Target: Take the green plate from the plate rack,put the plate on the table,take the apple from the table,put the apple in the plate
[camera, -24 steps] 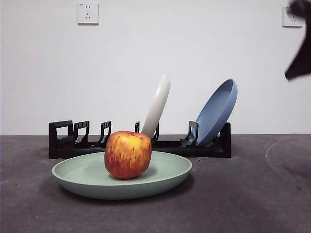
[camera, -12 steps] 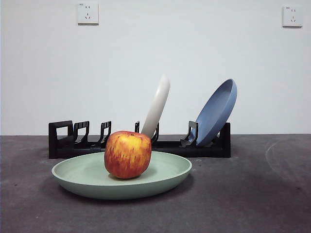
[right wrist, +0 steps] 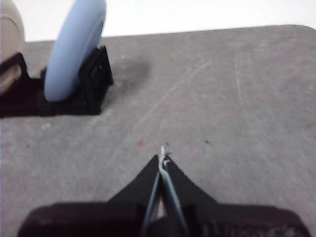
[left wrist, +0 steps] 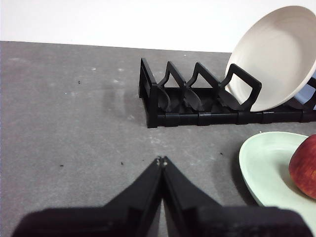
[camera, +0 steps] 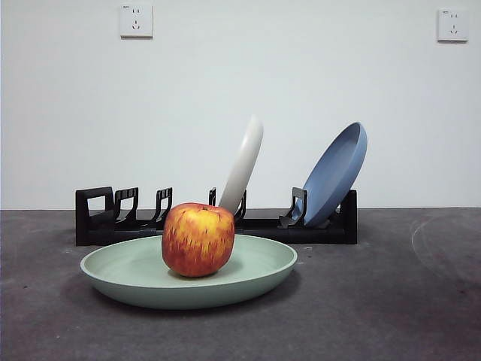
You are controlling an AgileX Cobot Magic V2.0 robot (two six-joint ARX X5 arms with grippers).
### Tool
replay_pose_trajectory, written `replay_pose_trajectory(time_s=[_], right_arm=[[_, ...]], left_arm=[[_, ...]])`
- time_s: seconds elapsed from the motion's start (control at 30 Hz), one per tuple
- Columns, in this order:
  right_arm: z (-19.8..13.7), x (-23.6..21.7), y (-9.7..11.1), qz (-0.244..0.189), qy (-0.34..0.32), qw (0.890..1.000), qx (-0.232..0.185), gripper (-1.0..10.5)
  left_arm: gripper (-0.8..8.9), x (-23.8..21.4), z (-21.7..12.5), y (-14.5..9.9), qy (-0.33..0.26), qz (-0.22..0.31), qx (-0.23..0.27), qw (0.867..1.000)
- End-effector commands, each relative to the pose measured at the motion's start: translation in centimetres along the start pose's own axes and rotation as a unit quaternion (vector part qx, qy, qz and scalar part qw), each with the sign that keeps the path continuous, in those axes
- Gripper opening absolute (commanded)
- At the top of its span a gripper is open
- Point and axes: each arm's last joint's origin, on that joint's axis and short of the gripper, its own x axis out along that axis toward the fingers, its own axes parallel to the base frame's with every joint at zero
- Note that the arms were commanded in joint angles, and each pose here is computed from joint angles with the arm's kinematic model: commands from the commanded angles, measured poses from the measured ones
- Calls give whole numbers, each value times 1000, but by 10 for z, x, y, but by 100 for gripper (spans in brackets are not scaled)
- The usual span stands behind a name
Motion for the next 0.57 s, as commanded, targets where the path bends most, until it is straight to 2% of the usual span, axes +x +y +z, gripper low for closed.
replay_pose_trajectory(time_s=[0.03,0.2,0.57], right_arm=[[-5,-2,-1,-3,14,1000,-14,-17],[-1,-7,0,0,-23,1000,-17,-17],[-1,-7,-1,-5,-24,1000,-16,-17]], left_arm=[[-4,1,-2,1,0,2,4,1000],[-4,1,-2,1,0,2,4,1000],[-4,1,-2,1,3,2,4,1000]])
